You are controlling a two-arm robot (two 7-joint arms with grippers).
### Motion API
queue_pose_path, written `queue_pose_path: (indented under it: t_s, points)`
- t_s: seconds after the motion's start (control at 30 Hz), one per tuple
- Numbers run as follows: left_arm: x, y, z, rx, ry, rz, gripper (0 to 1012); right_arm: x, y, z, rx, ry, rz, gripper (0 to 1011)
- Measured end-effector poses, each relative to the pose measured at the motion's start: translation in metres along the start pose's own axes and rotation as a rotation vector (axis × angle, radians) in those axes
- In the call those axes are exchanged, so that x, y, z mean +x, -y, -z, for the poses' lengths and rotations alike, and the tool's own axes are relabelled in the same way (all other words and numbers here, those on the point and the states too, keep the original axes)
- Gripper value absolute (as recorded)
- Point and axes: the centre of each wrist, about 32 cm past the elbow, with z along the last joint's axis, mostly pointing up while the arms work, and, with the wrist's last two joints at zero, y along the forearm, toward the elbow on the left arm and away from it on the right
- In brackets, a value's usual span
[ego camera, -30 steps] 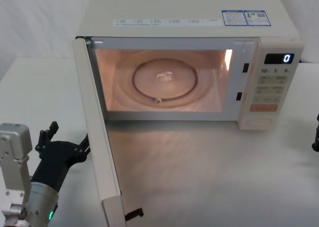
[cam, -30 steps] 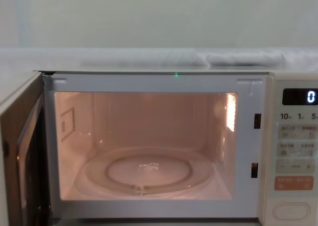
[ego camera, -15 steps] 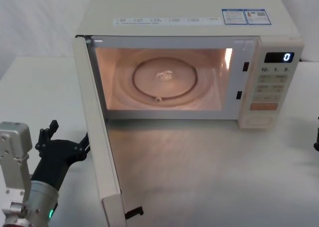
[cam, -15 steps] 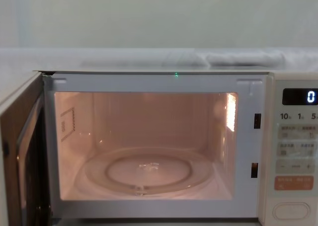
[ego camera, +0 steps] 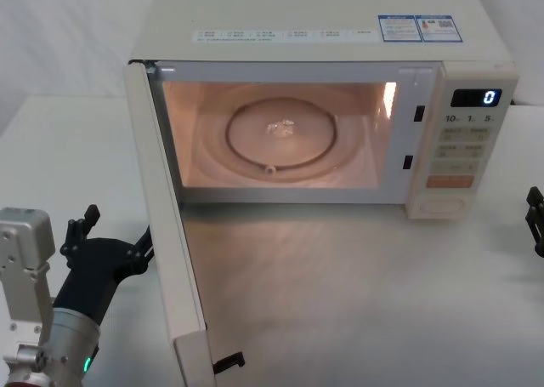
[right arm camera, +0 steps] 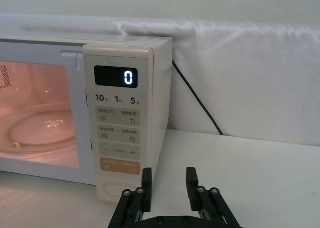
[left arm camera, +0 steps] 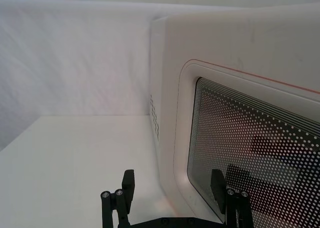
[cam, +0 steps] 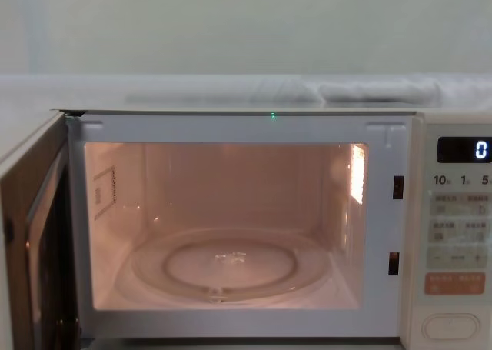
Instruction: Press the button to open the microwave door with one hand; close the microwave door with the other hand.
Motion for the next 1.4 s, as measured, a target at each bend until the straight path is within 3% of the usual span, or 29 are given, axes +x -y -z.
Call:
queue_pose_path:
  t_s: [0.47,0.67,1.4]
  points:
    - [0.0,0.0,0.0,0.0,0.0,0.0,1001,-0.0002,0.0,-0.0002,0.001,0.0,0.002,867]
    - [0.0,0.0,0.0,0.0,0.0,0.0,1001,-0.0003,0.0,-0.0002,0.001,0.0,0.002,1002]
    - [0.0,0.0,0.0,0.0,0.0,0.0,1001,-0.0003,0.0,-0.0002,0.001,0.0,0.002,1002]
